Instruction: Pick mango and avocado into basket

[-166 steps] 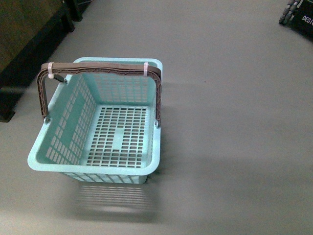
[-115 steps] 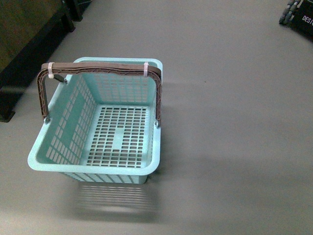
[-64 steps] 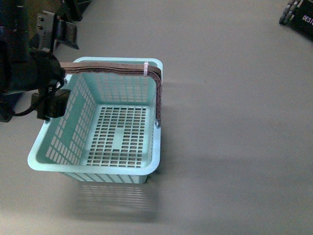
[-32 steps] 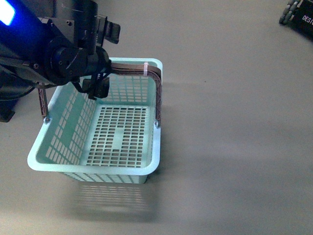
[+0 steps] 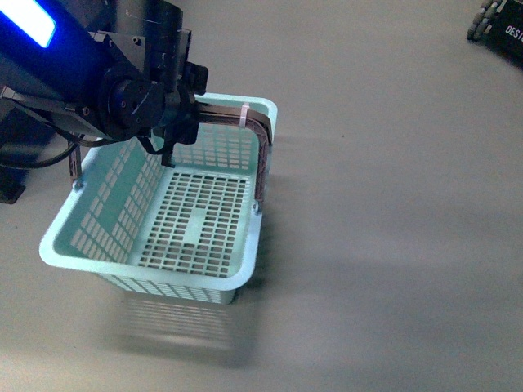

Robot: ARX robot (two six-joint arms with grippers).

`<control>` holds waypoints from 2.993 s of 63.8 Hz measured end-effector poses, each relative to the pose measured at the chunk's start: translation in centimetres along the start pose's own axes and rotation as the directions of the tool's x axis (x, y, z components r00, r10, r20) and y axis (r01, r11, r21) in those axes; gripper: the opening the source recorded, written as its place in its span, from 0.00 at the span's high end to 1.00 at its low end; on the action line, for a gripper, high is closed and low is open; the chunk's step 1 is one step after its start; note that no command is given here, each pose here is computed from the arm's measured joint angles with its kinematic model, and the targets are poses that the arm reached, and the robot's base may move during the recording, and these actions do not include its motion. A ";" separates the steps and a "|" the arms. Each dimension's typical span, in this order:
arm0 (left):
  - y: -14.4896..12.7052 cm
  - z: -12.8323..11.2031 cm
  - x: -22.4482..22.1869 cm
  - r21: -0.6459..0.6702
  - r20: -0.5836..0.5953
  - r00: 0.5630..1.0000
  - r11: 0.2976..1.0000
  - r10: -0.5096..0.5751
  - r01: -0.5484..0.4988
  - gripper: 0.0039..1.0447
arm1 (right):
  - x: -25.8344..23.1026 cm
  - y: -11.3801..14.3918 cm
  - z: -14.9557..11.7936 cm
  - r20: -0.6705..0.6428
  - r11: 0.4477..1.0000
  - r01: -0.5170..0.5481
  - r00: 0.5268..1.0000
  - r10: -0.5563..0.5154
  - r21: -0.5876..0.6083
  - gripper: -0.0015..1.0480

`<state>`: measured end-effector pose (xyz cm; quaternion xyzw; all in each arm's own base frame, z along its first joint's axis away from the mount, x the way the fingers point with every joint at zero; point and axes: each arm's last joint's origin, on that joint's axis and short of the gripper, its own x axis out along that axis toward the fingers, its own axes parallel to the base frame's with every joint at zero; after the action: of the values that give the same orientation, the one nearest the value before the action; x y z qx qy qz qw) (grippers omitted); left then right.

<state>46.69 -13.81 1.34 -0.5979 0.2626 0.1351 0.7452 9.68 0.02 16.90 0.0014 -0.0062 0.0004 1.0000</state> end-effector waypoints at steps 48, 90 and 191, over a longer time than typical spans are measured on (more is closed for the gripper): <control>-4.8 4.8 -26.6 -0.060 0.131 0.984 0.990 -0.119 0.127 0.73 | 0.0 0.0 0.0 0.000 1.000 0.000 1.000 0.000 0.000 0.08; -6.6 6.8 -38.4 -0.079 0.240 0.930 0.949 -0.278 0.304 0.73 | 0.0 0.0 0.0 0.000 1.000 0.000 1.000 0.000 0.000 0.08; -6.5 6.7 -38.3 -0.078 0.234 0.933 0.951 -0.273 0.298 0.73 | 0.0 0.0 0.0 0.000 1.000 0.000 1.000 0.000 0.000 0.08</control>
<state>19.95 -4.64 28.80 -0.6521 0.0804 0.1053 0.7465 9.68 0.03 16.90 0.0014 -0.0062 0.0006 1.0000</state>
